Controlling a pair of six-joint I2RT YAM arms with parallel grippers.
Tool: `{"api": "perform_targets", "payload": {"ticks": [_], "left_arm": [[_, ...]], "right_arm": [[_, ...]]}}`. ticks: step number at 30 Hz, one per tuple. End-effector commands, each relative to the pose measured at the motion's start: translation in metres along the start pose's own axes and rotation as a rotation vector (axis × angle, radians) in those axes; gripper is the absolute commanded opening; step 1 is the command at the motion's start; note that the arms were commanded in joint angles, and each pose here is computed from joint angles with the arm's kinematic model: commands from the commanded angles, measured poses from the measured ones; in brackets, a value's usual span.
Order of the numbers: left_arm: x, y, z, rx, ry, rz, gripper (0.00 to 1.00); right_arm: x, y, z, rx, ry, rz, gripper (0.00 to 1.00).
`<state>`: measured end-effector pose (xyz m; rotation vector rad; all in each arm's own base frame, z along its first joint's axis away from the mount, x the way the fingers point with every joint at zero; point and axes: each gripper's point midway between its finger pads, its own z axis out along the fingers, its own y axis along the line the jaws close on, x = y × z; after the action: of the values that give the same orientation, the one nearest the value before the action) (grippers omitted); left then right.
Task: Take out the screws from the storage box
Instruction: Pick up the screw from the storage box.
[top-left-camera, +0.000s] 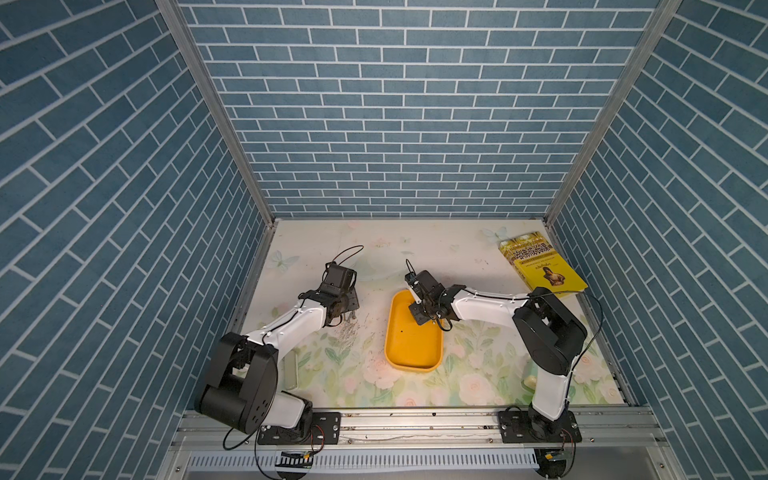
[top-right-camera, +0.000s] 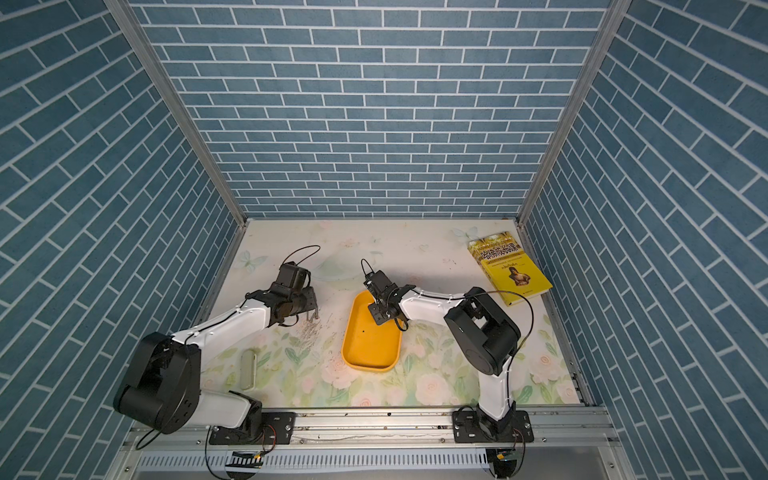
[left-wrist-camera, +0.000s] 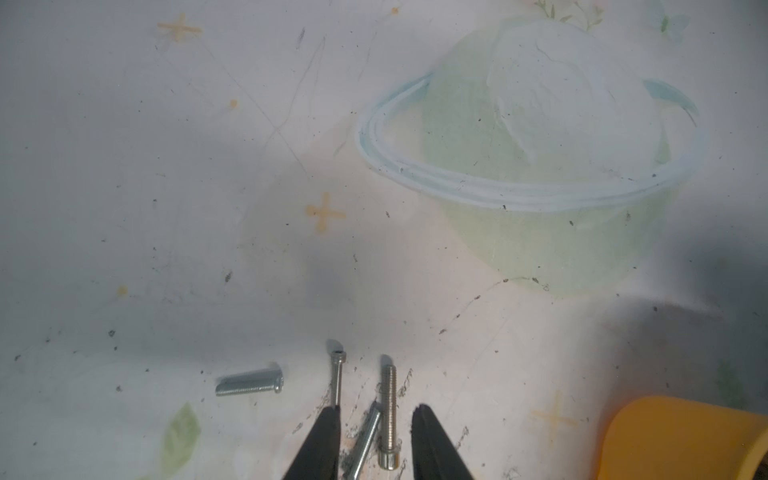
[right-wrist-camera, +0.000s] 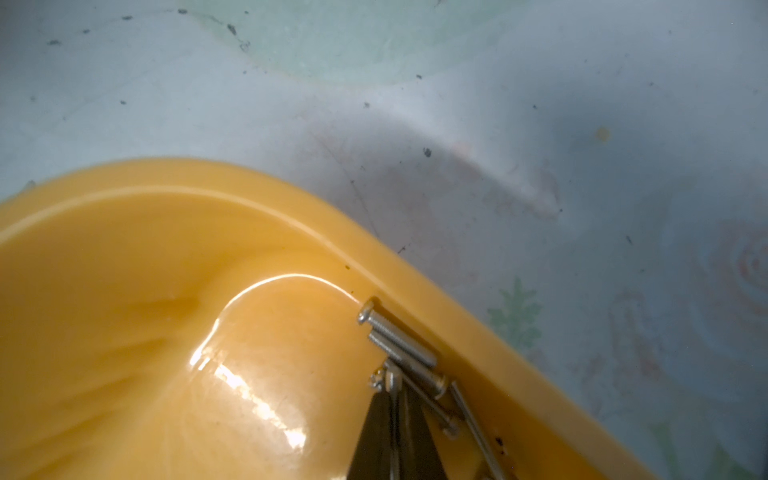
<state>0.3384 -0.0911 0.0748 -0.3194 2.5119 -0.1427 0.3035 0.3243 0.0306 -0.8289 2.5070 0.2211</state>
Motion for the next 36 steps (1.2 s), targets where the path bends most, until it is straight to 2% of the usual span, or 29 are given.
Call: {"api": "perform_targets", "payload": {"ticks": [1, 12, 22, 29, 36], "left_arm": [[0.009, 0.010, 0.002, -0.033, 0.022, -0.004, 0.34], [-0.006, -0.003, -0.024, 0.071, -0.070, 0.012, 0.49], [-0.017, -0.012, -0.045, 0.149, -0.146, 0.019, 0.50], [-0.021, -0.027, -0.058, 0.249, -0.176, 0.040, 0.52], [-0.019, -0.052, -0.071, 0.403, -0.195, 0.078, 0.55]], "right_arm": [[0.018, -0.001, 0.010, -0.001, 0.071, 0.014, 0.00], [-0.019, 0.003, -0.035, -0.052, -0.109, -0.006, 0.00], [-0.028, -0.005, -0.061, -0.027, -0.198, -0.015, 0.00], [-0.027, -0.041, -0.101, 0.068, -0.302, 0.043, 0.00], [0.002, -0.099, -0.126, 0.168, -0.347, 0.205, 0.00]]}}
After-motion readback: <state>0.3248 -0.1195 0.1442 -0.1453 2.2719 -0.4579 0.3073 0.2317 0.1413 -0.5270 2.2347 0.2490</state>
